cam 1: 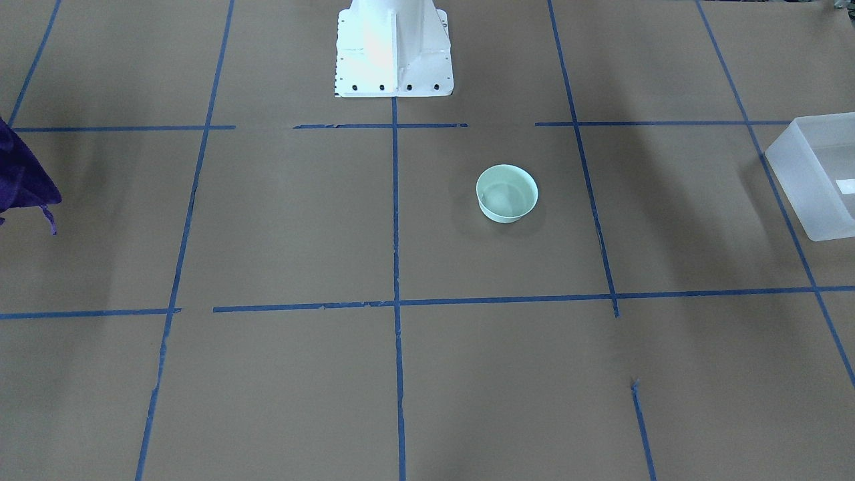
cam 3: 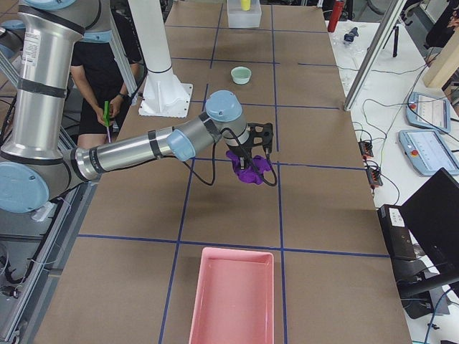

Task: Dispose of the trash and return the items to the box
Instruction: 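Drop the yellow cup into the clear bin while the right gripper lifts the cloth away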

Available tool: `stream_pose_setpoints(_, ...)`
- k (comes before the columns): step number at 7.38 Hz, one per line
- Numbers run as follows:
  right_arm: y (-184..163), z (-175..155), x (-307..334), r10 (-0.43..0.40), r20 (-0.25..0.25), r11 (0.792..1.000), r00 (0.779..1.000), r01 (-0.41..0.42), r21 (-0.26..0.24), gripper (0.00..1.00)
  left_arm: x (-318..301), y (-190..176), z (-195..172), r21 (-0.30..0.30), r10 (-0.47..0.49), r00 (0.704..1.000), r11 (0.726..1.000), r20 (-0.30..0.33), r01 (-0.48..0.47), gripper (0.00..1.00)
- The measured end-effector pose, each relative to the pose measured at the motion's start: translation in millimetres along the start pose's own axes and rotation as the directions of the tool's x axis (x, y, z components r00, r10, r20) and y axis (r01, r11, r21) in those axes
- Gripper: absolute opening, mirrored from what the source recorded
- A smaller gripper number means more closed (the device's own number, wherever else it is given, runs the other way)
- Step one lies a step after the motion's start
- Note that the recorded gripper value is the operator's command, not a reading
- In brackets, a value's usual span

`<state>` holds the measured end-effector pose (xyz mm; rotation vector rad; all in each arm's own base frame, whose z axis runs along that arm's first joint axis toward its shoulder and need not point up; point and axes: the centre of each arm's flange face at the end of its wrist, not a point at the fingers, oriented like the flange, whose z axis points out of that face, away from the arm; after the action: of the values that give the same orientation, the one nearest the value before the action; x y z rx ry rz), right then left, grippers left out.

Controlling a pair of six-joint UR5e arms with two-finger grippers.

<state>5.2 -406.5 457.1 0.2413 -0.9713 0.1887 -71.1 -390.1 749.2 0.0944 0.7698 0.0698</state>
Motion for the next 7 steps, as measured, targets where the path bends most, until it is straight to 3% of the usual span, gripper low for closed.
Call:
stream_pose_setpoints(2, -6, -18, 11, 0.006, -0.009, 0.999, 1.000, -0.006, 0.049, 0.00, -3, 9, 31, -0.011, 0.041, 0.998, 0.999, -0.052, -0.042, 0.00)
stream_pose_setpoints(3, -8, -27, 15, 0.012, -0.011, 0.997, 1.000, -0.011, 0.072, 0.00, -4, 13, 43, -0.014, 0.059, 0.996, 0.998, -0.065, -0.060, 0.11)
stream_pose_setpoints(4, -12, -38, 17, 0.016, -0.011, 0.995, 1.000, -0.015, 0.101, 0.00, -3, 15, 49, -0.018, 0.072, 0.995, 0.997, -0.072, -0.073, 0.83)
stream_pose_setpoints(5, -18, -49, 19, 0.019, -0.012, 0.991, 1.000, -0.017, 0.132, 0.00, -1, 14, 52, -0.020, 0.082, 0.994, 0.996, -0.078, -0.084, 1.00)
stream_pose_setpoints(7, -25, -63, 26, 0.006, -0.049, 0.983, 0.999, 0.003, 0.185, 0.00, 5, 9, 52, -0.009, 0.106, 0.991, 0.994, -0.084, -0.107, 1.00)
